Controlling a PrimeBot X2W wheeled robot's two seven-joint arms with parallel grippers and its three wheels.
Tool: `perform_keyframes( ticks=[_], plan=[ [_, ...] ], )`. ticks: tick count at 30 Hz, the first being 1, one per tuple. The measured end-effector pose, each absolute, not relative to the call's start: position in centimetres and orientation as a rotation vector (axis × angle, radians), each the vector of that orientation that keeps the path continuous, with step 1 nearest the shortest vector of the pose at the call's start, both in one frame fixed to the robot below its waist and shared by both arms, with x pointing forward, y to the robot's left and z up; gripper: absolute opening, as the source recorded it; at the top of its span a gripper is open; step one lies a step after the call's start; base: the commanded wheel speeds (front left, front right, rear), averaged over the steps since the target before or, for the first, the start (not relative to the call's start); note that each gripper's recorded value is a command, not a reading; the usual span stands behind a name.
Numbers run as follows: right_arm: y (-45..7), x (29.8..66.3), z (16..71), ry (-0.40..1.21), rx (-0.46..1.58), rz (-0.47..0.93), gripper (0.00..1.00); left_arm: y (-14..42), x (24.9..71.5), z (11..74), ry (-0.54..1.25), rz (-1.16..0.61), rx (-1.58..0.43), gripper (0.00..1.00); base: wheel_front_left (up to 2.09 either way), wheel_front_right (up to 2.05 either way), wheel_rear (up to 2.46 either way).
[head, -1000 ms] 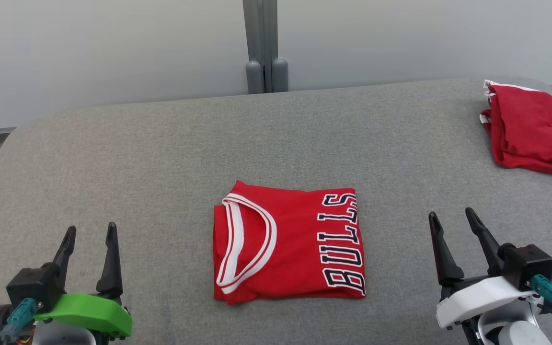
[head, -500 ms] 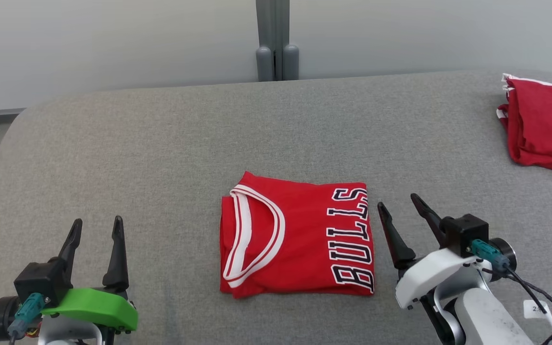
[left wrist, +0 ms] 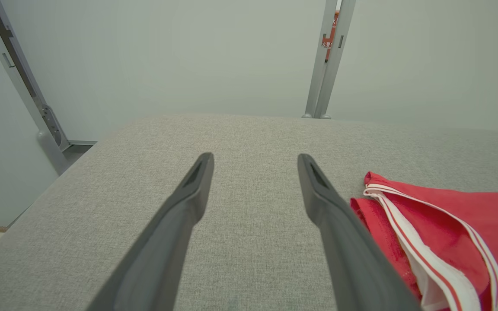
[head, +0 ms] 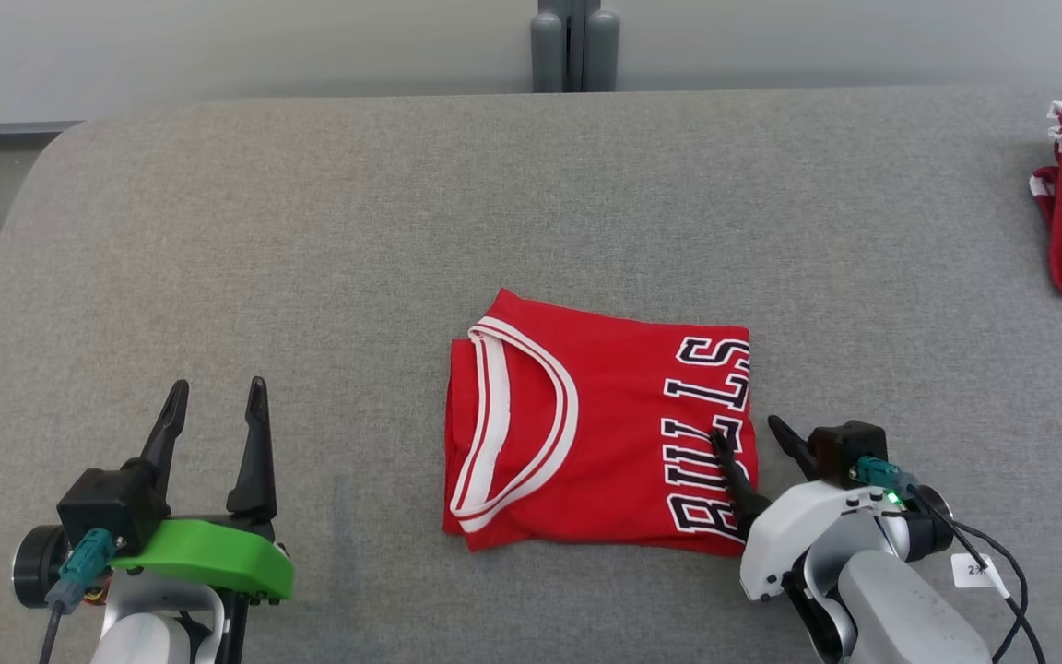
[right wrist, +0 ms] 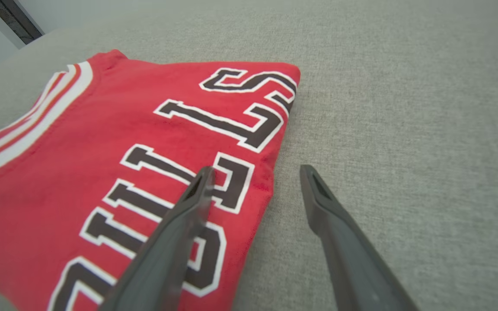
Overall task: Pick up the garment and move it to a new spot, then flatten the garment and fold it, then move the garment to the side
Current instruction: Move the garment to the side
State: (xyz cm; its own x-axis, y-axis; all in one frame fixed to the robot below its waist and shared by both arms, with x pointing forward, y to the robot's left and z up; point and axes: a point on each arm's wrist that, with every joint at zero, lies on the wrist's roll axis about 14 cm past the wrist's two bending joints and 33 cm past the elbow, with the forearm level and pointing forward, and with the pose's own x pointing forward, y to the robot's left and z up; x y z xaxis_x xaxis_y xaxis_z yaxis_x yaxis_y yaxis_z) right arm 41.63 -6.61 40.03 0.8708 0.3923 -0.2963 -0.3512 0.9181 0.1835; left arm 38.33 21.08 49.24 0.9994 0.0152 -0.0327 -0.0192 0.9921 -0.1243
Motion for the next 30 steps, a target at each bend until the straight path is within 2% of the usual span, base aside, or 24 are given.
perform_keyframes(
  ticks=[6, 7, 8, 9, 16, 30],
  plan=[
    [-5.2, 41.3, 37.8, 0.409, 0.186, 0.401, 1.00, 21.6, 38.5, 48.1, 0.056, 0.035, -0.124, 1.00, 0.00, 0.00, 0.00],
    [-5.0, 41.3, 37.6, 0.421, 0.198, 0.404, 0.77, 21.6, 38.5, 47.9, 0.059, 0.036, -0.124, 1.00, 0.00, 0.00, 0.00],
    [-4.8, 41.3, 37.4, 0.428, 0.204, 0.404, 0.27, 21.6, 38.5, 47.8, 0.062, 0.035, -0.125, 1.00, 0.00, 0.00, 0.00],
    [-4.7, 41.3, 37.4, 0.433, 0.214, 0.405, 0.00, 21.6, 38.5, 47.6, 0.065, 0.036, -0.126, 1.00, 0.00, 0.00, 0.00],
    [-4.4, 42.3, 38.1, 0.414, 0.230, 0.416, 0.00, 20.9, 39.2, 47.5, 0.061, 0.022, -0.134, 1.00, 0.00, 0.00, 0.00],
    [-14.0, 52.3, 43.2, 0.264, -0.075, 0.360, 0.00, 18.7, 42.9, 46.7, 0.048, -0.042, -0.126, 1.00, 0.00, 0.00, 0.00]
  ],
)
